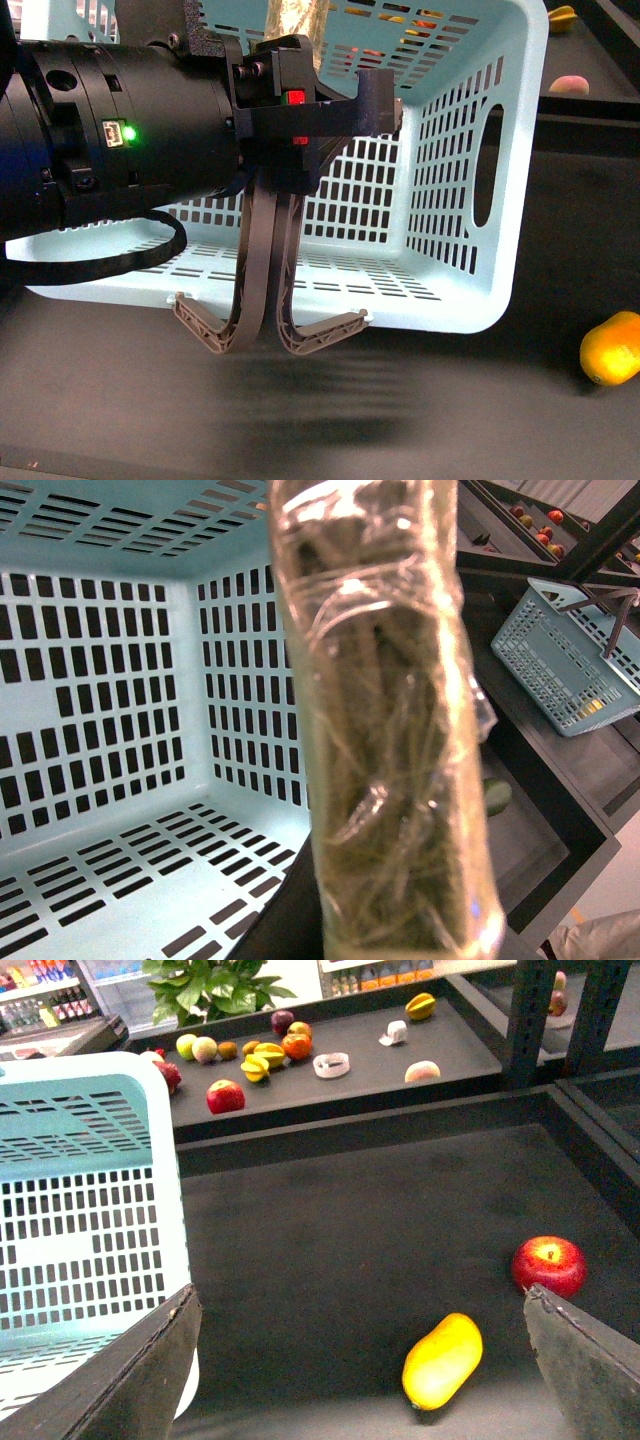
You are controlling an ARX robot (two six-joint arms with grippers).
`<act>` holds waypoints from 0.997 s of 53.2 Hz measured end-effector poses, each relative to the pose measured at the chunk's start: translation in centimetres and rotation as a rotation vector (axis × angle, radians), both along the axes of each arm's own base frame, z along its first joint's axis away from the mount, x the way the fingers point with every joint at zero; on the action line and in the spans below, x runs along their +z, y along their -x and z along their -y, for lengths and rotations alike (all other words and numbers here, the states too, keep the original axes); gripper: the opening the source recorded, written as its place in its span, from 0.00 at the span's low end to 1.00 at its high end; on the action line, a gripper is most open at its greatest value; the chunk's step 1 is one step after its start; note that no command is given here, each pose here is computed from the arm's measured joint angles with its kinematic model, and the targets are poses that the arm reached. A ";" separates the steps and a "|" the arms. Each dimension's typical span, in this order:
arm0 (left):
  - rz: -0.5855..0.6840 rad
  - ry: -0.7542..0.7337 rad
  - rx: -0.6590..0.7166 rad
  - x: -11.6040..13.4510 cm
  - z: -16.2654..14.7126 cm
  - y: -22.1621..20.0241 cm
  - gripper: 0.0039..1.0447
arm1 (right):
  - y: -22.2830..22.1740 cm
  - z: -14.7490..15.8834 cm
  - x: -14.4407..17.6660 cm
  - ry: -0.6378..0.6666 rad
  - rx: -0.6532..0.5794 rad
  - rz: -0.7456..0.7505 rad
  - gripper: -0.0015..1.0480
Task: Pick mango with right arm and hold basket with left
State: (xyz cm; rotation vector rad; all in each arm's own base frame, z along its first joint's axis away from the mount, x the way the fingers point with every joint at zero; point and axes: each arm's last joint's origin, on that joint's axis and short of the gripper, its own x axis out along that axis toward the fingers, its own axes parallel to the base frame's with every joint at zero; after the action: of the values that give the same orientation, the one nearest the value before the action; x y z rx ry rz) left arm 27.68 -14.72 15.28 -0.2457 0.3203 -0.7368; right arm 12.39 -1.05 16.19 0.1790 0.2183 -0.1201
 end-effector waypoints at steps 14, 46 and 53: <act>-0.001 0.000 0.000 0.0 0.0 0.0 0.07 | -5.5 2.3 -0.2 -0.031 0.012 -0.115 0.92; 0.000 -0.001 0.000 0.0 0.0 0.0 0.07 | -13.8 6.8 -10.9 -0.064 -0.075 -0.448 0.92; 0.000 -0.001 0.000 0.0 0.0 0.0 0.07 | -15.1 7.4 -13.6 -0.084 -0.088 -0.509 0.92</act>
State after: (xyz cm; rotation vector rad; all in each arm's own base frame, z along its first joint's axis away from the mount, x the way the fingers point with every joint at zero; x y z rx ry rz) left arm 27.68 -14.72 15.27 -0.2446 0.3202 -0.7369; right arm 27.45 -8.41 2.60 0.2395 0.7238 -0.2440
